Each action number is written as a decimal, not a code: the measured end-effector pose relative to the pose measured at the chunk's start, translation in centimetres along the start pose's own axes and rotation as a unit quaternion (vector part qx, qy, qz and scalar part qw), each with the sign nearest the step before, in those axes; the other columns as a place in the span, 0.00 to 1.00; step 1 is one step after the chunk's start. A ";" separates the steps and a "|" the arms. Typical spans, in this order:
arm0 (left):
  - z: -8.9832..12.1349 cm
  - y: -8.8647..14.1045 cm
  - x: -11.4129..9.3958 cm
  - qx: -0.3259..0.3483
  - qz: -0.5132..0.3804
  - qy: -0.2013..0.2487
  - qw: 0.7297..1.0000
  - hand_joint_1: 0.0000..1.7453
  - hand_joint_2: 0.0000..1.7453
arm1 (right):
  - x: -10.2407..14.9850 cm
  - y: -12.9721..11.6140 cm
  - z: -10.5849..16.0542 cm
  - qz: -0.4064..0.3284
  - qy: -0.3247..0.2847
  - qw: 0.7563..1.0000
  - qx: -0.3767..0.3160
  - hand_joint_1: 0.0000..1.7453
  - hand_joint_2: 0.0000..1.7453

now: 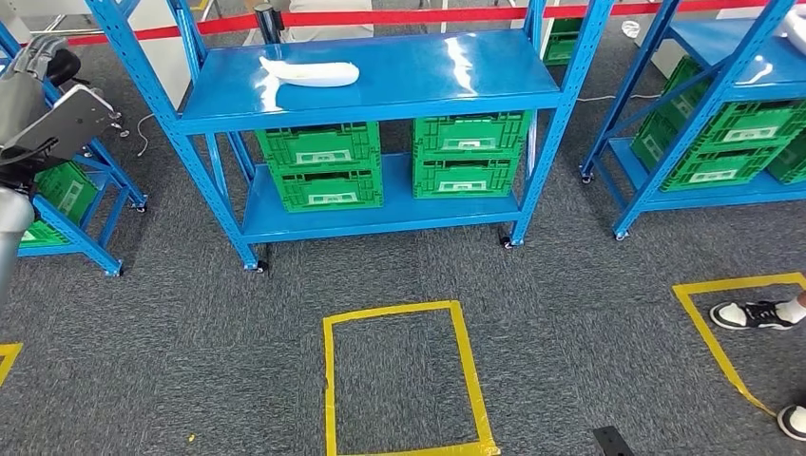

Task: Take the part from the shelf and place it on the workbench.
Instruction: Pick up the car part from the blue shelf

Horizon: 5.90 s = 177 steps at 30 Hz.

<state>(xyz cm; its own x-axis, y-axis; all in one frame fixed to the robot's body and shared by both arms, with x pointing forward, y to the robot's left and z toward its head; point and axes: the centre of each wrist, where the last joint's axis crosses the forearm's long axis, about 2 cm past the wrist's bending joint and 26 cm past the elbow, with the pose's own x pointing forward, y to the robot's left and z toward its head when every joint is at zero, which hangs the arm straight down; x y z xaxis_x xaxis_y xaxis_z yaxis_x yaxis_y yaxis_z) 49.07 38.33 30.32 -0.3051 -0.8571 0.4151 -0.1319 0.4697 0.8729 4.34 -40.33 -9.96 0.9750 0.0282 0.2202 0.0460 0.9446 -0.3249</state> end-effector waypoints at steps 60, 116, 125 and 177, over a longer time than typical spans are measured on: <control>8.4 -11.8 6.1 -0.195 0.191 -0.210 0.939 0.00 0.00 | -0.9 -0.7 0.0 0.002 0.026 1.000 0.003 0.00 0.00; 13.3 -20.6 13.6 -0.236 0.138 -0.273 0.922 0.00 1.00 | -1.0 -0.3 0.1 -0.010 0.039 0.999 0.004 0.00 0.00; 13.7 -22.2 13.6 -0.253 0.109 -0.280 0.920 0.00 1.00 | -1.0 -0.3 0.1 -0.014 0.038 0.999 0.003 0.00 0.00; 13.5 -26.3 8.3 -0.273 -0.073 -0.178 0.943 1.00 1.00 | -0.4 0.2 0.0 0.024 0.027 0.999 0.017 0.00 0.00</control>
<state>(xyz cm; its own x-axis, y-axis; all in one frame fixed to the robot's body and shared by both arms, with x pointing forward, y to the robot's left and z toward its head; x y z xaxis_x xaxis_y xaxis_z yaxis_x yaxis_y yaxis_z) 37.24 21.75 7.38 -0.6308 -0.7338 0.2522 0.2774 0.0903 0.9565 3.95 -40.10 -10.09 0.9864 0.0564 0.1541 -0.0074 0.9533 -0.3019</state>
